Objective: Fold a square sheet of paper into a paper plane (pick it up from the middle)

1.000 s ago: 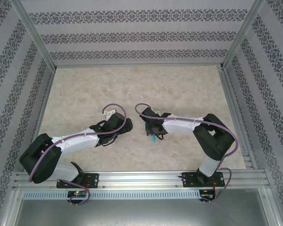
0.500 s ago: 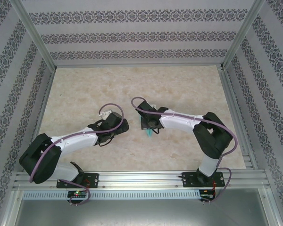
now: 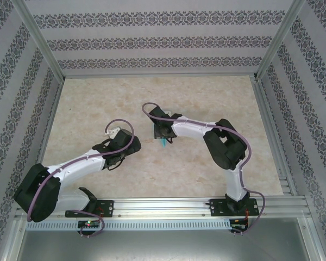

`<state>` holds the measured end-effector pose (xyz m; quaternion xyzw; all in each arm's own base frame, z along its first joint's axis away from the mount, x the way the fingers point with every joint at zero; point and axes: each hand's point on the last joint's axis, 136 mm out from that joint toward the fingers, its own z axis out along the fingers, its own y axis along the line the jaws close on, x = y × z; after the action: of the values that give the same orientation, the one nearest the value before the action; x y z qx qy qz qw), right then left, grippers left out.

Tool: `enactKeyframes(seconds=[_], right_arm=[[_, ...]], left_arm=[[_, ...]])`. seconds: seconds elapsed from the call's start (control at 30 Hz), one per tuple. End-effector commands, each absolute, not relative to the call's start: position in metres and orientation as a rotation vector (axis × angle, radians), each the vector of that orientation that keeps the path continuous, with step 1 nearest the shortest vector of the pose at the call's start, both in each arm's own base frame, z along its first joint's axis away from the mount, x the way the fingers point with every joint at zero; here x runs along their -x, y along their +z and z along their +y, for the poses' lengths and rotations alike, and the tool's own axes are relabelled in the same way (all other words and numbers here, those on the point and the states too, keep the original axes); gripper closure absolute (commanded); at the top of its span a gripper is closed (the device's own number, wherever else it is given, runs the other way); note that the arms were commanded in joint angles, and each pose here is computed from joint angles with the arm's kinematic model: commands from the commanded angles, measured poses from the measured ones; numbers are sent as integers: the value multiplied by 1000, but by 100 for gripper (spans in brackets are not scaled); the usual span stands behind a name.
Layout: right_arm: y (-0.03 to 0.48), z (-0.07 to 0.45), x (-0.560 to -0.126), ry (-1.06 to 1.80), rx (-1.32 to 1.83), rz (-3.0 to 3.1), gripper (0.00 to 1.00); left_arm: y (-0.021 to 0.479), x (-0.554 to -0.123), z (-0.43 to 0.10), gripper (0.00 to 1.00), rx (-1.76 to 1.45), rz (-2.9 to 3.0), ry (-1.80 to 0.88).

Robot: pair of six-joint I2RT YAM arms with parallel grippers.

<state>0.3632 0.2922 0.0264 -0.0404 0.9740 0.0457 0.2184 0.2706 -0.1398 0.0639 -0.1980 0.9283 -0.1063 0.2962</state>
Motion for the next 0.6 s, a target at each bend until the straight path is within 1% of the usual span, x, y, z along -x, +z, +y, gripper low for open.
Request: enactKeyframes(seconds=[0.0,0.2,0.33,0.43,0.53,0.57], right_arm=[[25,288,-378,77,103,2675,94],[5,288,-374,46,130,2728,86],[1,291,-370,63,115,2750,83],[22,293,-374,70,102,2714,78],[62,294,-381,108,83,2651,70],[78,294,-383,124,76,2623,66]], left_arm=[[62,-267,-131,0,520,2482,-247],[61,-268,-137,0,531,2482,-291],[63,-269,-140,0,527,2483,-306],[67,-271,-141,0,515,2482,-307],[76,-275,-140,0,499,2470,-286],[81,-278,-140,0,493,2462,-278]])
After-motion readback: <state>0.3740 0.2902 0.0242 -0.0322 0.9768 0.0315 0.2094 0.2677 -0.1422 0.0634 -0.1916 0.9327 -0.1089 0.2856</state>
